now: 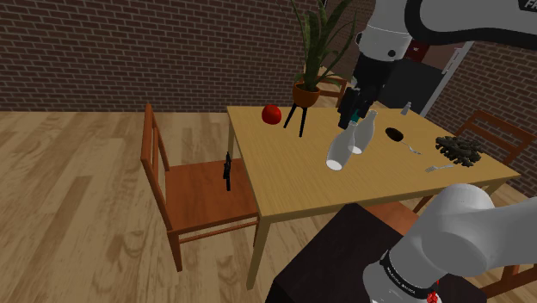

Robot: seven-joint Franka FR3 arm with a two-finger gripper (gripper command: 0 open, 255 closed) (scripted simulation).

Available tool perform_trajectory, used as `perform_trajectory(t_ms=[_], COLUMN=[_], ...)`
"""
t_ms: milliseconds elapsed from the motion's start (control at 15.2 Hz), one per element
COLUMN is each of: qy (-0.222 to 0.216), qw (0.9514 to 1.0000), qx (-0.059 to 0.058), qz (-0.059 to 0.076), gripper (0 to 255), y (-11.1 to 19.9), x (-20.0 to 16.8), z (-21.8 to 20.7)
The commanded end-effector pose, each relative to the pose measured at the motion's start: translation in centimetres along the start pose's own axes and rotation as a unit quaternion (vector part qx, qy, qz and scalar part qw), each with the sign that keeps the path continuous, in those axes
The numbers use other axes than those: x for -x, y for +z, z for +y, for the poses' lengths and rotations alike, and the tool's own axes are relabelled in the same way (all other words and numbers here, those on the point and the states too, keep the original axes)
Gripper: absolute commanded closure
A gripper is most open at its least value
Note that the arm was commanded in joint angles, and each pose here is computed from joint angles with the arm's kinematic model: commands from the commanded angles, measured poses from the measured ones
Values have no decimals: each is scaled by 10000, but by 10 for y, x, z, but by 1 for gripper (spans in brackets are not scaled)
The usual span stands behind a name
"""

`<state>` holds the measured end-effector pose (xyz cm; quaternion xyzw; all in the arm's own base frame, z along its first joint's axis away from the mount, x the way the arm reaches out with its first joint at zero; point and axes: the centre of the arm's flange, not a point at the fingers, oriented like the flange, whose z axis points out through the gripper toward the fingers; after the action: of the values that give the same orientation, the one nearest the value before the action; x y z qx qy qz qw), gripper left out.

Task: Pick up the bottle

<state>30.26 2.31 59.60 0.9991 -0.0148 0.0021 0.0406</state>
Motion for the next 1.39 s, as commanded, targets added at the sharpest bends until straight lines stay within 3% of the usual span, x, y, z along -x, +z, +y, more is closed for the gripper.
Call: perform_trajectory(t_ms=[0,1320], qy=[0,252], qw=[10000,9995], qx=[0,-181], qz=[0,28], gripper=[0,0], y=[0,115], x=[0,-79], z=[0,229])
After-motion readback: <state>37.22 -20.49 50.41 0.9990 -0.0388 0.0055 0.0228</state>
